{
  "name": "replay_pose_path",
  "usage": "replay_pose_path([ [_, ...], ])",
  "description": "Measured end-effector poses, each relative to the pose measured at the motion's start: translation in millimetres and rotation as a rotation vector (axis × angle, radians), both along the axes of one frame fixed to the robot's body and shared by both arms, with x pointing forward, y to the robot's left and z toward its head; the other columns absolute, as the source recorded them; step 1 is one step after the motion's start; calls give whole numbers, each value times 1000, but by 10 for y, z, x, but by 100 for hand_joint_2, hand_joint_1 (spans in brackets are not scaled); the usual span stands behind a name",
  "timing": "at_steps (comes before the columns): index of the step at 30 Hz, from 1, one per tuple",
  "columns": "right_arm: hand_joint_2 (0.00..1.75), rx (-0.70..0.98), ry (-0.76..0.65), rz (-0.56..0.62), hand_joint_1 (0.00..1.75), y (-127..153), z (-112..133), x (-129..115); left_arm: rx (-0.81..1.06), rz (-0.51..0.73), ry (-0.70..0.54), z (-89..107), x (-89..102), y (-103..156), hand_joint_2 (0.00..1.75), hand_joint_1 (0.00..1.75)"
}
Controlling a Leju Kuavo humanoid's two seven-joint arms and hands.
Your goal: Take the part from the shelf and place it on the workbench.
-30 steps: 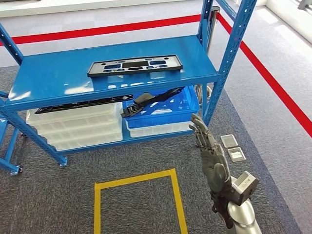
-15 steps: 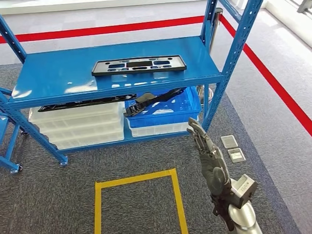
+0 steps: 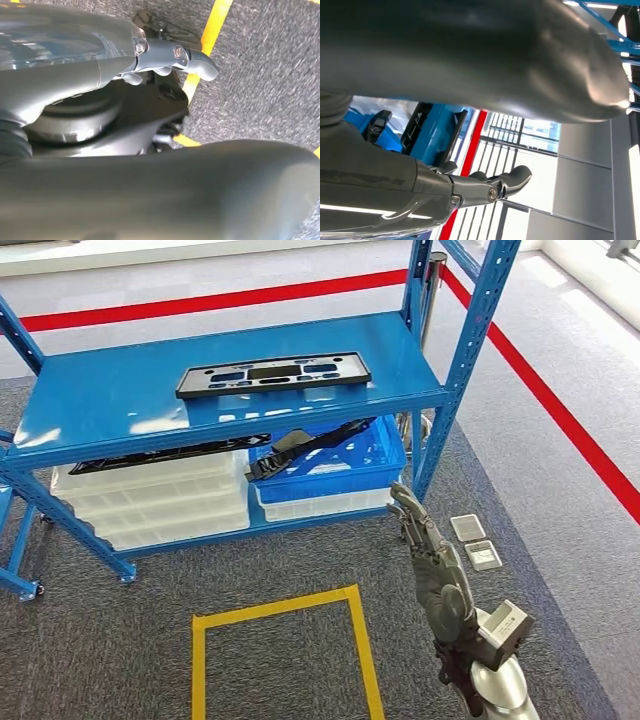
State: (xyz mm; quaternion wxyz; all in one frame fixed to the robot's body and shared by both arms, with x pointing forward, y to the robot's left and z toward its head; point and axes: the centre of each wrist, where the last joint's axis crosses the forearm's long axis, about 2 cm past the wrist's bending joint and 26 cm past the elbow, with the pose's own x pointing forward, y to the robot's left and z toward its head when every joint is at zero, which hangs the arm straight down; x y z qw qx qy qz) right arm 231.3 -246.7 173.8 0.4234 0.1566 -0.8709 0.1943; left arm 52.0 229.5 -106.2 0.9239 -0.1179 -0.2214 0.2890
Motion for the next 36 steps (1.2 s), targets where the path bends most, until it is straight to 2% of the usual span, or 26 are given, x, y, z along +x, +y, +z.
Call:
replay_pose_path([
  [36,0,4,-1,2,0,-22,-9,-73,-3,-1,0,0,-8,-6,0,0],
])
